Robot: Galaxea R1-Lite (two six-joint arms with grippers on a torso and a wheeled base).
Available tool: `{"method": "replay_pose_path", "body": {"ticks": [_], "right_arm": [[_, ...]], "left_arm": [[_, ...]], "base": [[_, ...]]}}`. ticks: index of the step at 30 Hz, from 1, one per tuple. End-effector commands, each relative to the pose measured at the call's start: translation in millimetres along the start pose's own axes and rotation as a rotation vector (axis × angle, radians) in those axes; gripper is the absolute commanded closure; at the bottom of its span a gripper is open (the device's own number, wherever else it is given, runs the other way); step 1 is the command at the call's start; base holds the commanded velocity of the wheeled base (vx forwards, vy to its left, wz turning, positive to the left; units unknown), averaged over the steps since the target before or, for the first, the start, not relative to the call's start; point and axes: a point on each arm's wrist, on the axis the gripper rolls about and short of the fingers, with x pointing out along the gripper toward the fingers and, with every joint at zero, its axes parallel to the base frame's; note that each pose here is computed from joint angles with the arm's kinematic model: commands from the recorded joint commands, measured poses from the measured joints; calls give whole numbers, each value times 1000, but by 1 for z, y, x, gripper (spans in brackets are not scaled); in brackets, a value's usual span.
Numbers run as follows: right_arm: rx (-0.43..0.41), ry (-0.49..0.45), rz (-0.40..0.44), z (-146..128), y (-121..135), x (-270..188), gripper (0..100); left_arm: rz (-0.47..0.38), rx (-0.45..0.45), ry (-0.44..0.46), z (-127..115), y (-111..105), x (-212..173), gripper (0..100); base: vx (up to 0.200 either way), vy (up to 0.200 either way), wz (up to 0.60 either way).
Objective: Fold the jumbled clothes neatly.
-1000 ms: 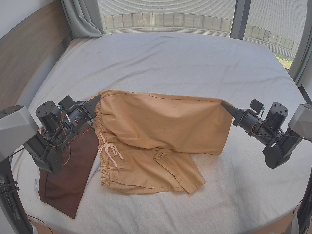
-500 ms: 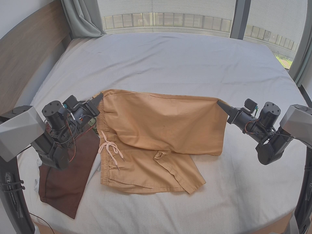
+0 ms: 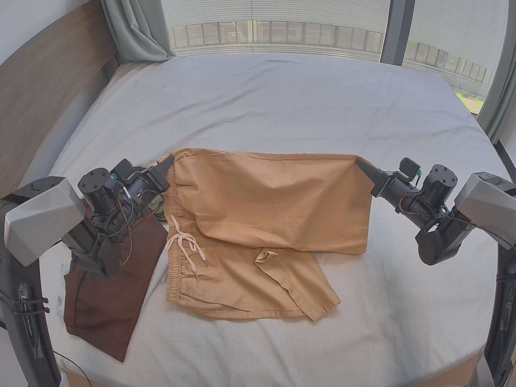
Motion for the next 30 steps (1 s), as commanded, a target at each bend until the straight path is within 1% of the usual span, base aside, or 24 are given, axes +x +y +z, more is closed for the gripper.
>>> {"method": "replay_pose_path", "body": {"ticks": [1, 4, 9, 12, 16, 19, 30], "right_arm": [[-4, -8, 1, -4, -6, 5, 100], [-6, -10, 3, -9, -11, 10, 100], [-15, -25, 8, -11, -18, 17, 100], [-19, -36, 12, -8, -19, 21, 100], [-20, -41, 8, -4, -23, 24, 100], [-26, -52, 7, -3, -27, 26, 100], [-25, -50, -8, -5, -41, 35, 100]], "left_arm": [[6, -3, 7, -8, 6, 4, 100], [28, 0, -18, -11, 11, 10, 100], [28, 3, -36, -12, 14, 16, 100], [24, -3, -41, -12, 15, 18, 100], [20, -47, -43, -14, 16, 20, 100], [20, -60, -45, -15, 19, 22, 100], [22, -60, -61, -19, 28, 29, 100]], "base": [[0, 0, 0], [0, 0, 0], [0, 0, 0], [0, 0, 0], [0, 0, 0], [0, 0, 0], [0, 0, 0]]}}
